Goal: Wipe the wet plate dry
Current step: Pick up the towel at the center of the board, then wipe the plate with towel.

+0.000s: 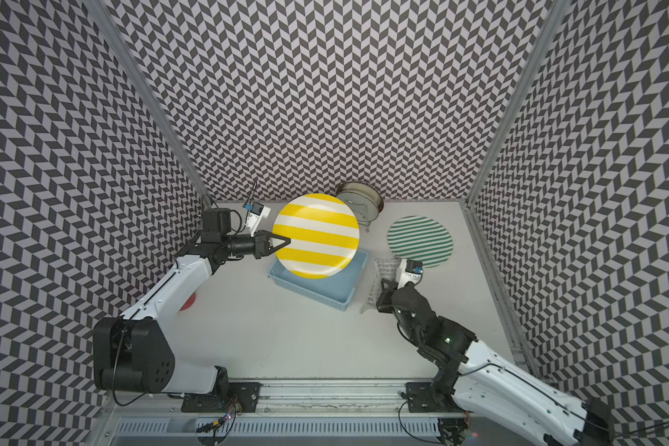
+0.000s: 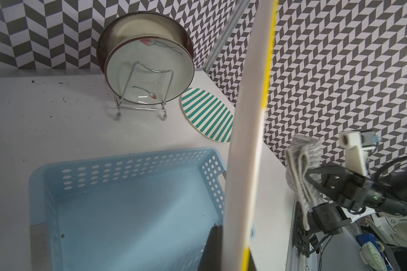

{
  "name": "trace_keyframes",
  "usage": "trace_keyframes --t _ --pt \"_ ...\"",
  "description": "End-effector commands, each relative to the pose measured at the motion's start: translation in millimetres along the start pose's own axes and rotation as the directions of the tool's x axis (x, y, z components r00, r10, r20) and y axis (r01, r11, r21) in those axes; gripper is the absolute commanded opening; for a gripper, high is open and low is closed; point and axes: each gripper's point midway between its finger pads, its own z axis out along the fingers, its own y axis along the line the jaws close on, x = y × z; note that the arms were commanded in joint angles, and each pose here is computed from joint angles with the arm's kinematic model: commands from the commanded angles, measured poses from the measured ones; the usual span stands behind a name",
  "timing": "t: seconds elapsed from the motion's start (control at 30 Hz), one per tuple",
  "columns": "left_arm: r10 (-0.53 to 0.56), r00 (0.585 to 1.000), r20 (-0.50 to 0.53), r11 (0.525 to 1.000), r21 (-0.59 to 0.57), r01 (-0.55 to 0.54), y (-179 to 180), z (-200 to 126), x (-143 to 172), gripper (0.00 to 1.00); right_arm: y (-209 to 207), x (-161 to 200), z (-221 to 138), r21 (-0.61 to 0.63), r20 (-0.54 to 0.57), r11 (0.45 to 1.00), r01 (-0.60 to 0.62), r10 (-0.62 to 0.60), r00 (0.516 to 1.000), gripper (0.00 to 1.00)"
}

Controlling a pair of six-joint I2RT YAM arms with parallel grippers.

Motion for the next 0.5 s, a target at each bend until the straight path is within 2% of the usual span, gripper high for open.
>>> trace_keyframes --t 0.0,0.1,0.2,0.47 --pt "0.032 0.998 0.053 0.999 0.034 -0.034 -20 1 -17 0.0 66 -61 -14 -0.236 0.206 0.962 0.137 -0.088 0.975 0.0" --pt "0.033 0.998 0.054 0.998 0.06 -0.036 -28 3 -15 0.0 116 -83 -7 -0.336 0.236 0.912 0.236 -0.161 0.958 0.0" --pt "0.041 0.998 0.056 0.997 0.066 -0.044 -30 4 -15 0.0 158 -83 26 -0.372 0.179 0.876 0.307 -0.257 0.95 0.0" --pt "0.062 0.997 0.044 0.991 0.114 -0.067 -45 6 -12 0.0 218 -93 111 -0.334 0.157 0.879 0.339 -0.303 0.94 0.0"
